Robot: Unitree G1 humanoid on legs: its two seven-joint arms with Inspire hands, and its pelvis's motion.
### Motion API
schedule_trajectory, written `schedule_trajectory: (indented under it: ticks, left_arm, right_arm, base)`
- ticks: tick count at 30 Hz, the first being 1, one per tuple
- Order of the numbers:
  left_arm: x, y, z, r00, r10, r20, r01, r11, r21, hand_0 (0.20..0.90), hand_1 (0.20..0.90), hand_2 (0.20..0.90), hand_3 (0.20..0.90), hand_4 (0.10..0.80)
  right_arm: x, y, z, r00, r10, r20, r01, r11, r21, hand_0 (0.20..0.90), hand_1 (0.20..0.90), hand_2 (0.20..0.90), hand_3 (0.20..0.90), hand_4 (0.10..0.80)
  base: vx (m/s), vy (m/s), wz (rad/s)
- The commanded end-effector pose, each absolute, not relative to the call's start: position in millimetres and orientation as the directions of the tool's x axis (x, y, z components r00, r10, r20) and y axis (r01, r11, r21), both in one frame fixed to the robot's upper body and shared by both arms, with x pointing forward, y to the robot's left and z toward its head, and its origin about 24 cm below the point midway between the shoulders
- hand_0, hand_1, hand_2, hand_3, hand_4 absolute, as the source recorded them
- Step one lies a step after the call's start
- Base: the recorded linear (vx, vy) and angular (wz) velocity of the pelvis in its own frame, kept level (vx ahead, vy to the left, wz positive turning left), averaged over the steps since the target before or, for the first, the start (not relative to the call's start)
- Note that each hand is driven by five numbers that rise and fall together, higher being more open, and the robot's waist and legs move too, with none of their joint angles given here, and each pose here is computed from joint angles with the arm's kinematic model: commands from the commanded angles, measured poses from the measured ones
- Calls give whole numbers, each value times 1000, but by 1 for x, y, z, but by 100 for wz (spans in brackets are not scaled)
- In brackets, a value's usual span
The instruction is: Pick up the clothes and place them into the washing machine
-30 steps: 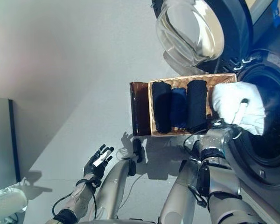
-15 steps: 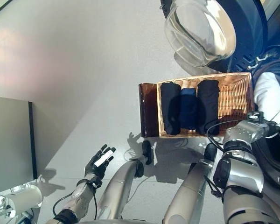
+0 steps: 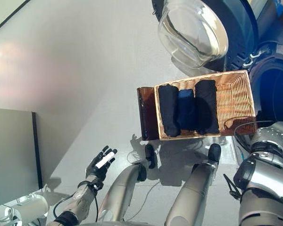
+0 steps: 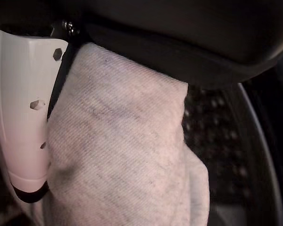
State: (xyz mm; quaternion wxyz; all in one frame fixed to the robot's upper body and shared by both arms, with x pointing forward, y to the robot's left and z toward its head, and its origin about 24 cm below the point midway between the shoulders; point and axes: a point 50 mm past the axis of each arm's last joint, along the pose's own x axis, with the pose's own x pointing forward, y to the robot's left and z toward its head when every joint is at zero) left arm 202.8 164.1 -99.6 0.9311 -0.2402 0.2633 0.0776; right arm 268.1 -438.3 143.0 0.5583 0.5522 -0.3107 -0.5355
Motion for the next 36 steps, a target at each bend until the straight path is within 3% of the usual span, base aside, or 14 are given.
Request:
schedule_trajectory:
  ticks: [1, 7, 8, 9, 23, 28, 36]
  left_arm:
    - [184, 190, -107, 838, 108, -535, -319, 893, -318, 900, 900, 900, 900, 800]
    - [185, 194, -105, 843, 117, -525, -316, 897, -308, 900, 900, 900, 900, 800]
    - [185, 194, -105, 843, 117, -525, -318, 896, -310, 900, 900, 900, 900, 800]
    - [185, 194, -105, 840, 119, -529, -321, 896, -308, 900, 900, 900, 900, 800]
    - [184, 202, -104, 836, 136, -532, -335, 894, -297, 900, 900, 900, 900, 800]
    - [188, 204, -101, 844, 138, -518, -331, 894, -302, 900, 900, 900, 900, 800]
    - [187, 208, -101, 838, 160, -522, -363, 878, -313, 900, 900, 900, 900, 800]
  right_arm:
    - [232, -470, 215, 50, -998, 45, 211, 55, 976, 200, 200, 200, 200, 300]
    - [232, -470, 208, 55, -998, 37, 244, 49, 969, 200, 200, 200, 200, 300]
    - [234, -469, 207, 67, -997, 41, 251, 56, 966, 455, 455, 455, 455, 482]
    - [235, -468, 205, 73, -997, 37, 257, 55, 965, 900, 900, 900, 900, 800]
    - [242, -467, 175, 125, -988, -94, 415, -34, 909, 900, 900, 900, 900, 800]
    - [259, -456, 166, 214, -971, -105, 509, 19, 860, 900, 900, 900, 900, 800]
    - [294, -394, 98, 392, -898, -199, 542, 51, 839, 900, 900, 900, 900, 800]
  base:
    - [0, 0, 0]
    - [0, 0, 0]
    - [0, 0, 0]
    - [-31, -7, 0]
    - [0, 0, 0]
    - [1, 1, -1]
    - [13, -22, -7]
